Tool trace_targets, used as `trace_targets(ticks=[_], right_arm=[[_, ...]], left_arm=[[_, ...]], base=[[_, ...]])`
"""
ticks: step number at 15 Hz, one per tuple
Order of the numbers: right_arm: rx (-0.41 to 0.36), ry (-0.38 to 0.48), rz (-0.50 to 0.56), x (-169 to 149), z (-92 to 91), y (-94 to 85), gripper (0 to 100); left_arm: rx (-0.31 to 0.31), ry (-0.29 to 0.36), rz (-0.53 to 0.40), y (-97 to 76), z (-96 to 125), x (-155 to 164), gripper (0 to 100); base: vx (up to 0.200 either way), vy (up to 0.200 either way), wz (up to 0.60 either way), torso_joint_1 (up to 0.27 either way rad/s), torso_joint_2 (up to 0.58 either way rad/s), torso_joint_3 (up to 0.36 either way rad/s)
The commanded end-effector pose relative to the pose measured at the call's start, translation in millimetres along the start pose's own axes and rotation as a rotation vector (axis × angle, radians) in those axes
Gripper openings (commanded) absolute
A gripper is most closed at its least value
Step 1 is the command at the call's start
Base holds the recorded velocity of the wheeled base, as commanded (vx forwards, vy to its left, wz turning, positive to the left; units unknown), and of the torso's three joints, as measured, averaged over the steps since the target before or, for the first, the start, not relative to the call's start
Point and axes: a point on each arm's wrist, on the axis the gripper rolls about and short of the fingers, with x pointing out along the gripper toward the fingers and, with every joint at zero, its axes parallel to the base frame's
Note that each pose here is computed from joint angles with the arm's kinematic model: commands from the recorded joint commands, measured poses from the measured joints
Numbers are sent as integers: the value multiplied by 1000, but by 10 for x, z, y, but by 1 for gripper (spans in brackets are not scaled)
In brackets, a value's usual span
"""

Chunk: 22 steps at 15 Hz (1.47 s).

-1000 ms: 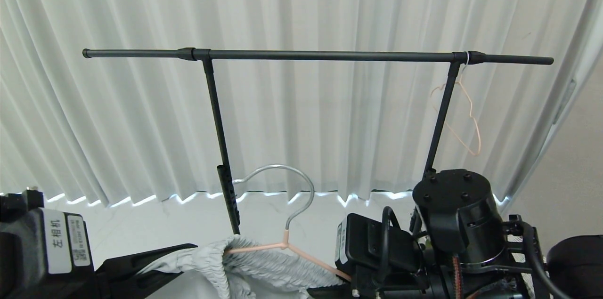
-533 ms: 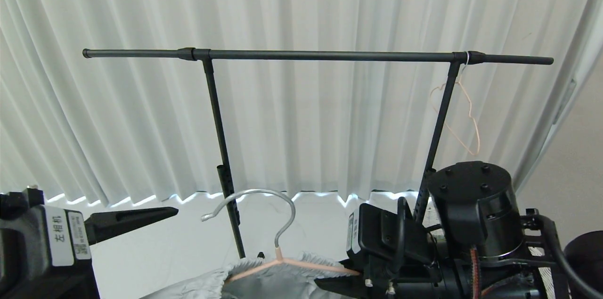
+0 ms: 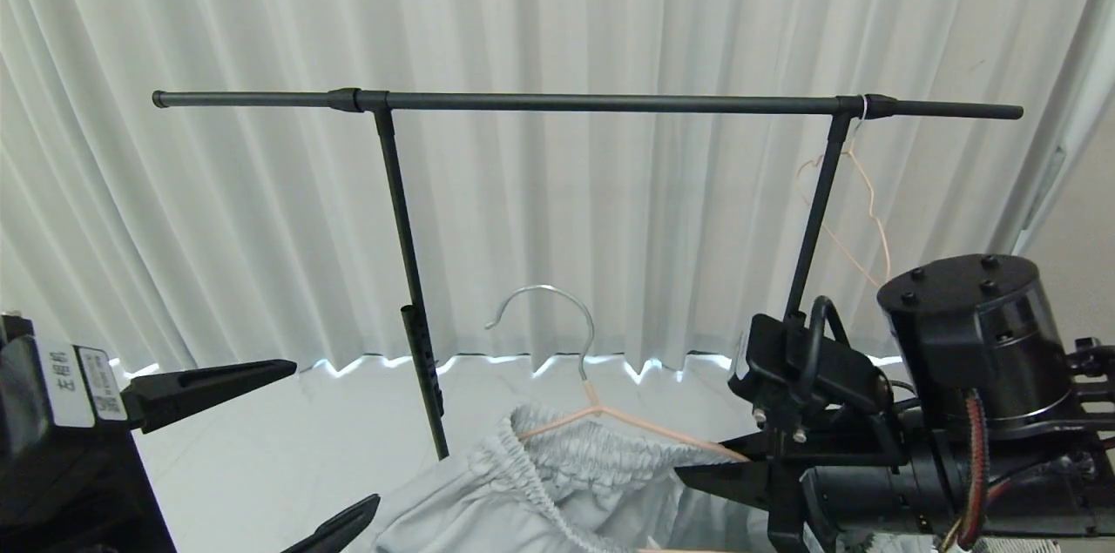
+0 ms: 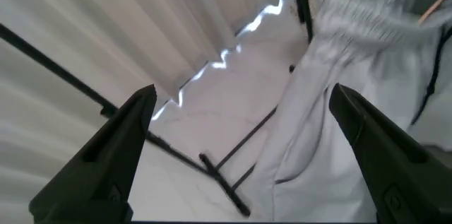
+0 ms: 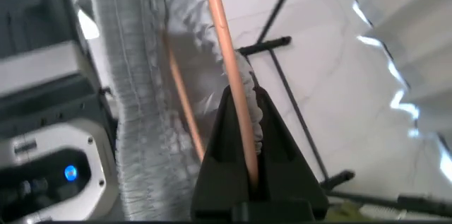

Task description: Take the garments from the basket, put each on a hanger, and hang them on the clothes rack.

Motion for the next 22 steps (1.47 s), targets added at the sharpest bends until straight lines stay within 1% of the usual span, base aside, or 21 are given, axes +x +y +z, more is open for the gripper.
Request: trace_targets(ticks=[1,3,4,6,7,8,9,10,11,12,14,15,16,17,21,22], right_arm=[[24,-34,-50,-69,104,-24,0],[55,-12,-94,-61,167,-43,0],[77,-21,-100,-40,223,-50,0],[132,-57,-127,14,386,-73,0],[162,-69,-155,66,459,-86,0],[187,-82,-188,131,538,-98,0],[201,-91,-212,182,598,-92,0],[204,-99,-227,235,652,-77,0],[200,-105,-233,274,687,-54,0],[197,-106,-239,301,702,-44,0],[184,-111,-240,348,741,37,0],[178,-110,-242,356,743,62,0],[175,-109,-243,365,743,84,0],[173,-112,-242,360,747,93,0],[173,-115,-250,352,753,88,0],[171,-115,-249,349,752,93,0]], left_arm=[[-1,-1,0,0,-1,0,100],[0,-7,-21,-15,12,13,100],[-25,-26,-68,-33,75,47,100],[-221,-88,-167,-74,387,127,100],[-319,-93,-187,-82,527,202,100],[-385,-64,-157,-75,592,326,100],[-405,-15,-96,-78,596,471,100],[-426,46,-11,-95,566,629,100],[-461,81,59,-103,564,744,100],[-485,87,80,-114,587,796,100],[-633,69,120,-94,712,928,100],[-671,74,140,-93,717,978,100],[-684,90,180,-86,686,1023,100],[-679,110,207,-86,644,1060,100],[-664,154,223,-118,536,1072,100],[-662,167,244,-109,491,1075,100]], base=[[0,0,0,0,0,0],[0,0,0,0,0,0],[0,0,0,0,0,0],[0,0,0,0,0,0],[0,0,0,0,0,0],[0,0,0,0,0,0],[0,0,0,0,0,0],[0,0,0,0,0,0],[0,0,0,0,0,0],[0,0,0,0,0,0],[0,0,0,0,0,0],[0,0,0,0,0,0],[0,0,0,0,0,0],[0,0,0,0,0,0],[0,0,0,0,0,0],[0,0,0,0,0,0]])
